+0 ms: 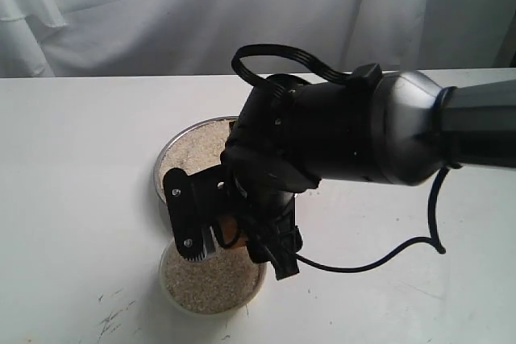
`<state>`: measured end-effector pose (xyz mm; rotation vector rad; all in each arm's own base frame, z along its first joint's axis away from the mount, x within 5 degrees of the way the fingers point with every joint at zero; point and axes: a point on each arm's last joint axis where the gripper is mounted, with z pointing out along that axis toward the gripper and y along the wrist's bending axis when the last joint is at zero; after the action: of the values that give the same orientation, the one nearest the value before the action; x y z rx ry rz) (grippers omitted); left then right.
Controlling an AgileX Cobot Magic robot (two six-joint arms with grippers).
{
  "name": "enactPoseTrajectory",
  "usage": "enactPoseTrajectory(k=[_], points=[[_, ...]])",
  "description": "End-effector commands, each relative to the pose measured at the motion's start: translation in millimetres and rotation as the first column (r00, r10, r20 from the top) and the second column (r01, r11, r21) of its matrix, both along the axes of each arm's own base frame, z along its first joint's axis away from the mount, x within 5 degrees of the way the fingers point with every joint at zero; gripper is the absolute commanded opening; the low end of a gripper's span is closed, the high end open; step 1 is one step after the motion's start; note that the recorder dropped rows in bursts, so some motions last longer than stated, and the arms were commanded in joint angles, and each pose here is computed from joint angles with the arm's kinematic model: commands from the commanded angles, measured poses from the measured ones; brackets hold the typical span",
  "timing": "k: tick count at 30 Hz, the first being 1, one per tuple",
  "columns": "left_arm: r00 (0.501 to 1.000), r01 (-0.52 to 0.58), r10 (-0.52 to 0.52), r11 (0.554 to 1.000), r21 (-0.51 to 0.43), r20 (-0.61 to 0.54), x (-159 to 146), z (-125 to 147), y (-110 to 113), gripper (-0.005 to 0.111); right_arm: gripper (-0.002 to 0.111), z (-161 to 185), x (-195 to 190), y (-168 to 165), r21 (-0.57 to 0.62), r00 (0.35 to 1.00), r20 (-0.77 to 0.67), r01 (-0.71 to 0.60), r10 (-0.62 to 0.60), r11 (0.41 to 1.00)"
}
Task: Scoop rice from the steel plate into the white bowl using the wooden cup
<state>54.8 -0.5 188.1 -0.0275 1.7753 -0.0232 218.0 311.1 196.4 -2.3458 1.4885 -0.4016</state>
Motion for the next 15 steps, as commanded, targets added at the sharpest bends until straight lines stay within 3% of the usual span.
enactPoseTrajectory(k=[1, 5, 7, 15], points=[[1.0, 0.001, -0.001, 1.0, -0.004, 0.007, -0.1, -0.7, -0.1, 0.0, 0.0, 1.4, -0.1, -1.2, -0.016, 1.0, 0.027, 0.012, -0.011, 1.0], [1.0, 0.001, -0.001, 1.0, -0.004, 0.007, -0.1, -0.7, -0.1, 0.0, 0.0, -0.5, -5.8, 1.8, -0.032, 1.0, 0.026, -0.006, 0.007, 0.999], [1.0, 0.001, -0.001, 1.0, -0.004, 0.007, -0.1, -0.7, -0.1, 0.0, 0.0, -8.7, -8.8, 3.8, -0.11, 0.998, 0.058, -0.025, 0.032, 0.994], [1.0, 0.001, -0.001, 1.0, -0.004, 0.007, -0.1, -0.7, -0.1, 0.0, 0.0, -17.2, -11.9, 9.2, -0.136, 0.995, 0.099, -0.006, 0.02, 0.991]])
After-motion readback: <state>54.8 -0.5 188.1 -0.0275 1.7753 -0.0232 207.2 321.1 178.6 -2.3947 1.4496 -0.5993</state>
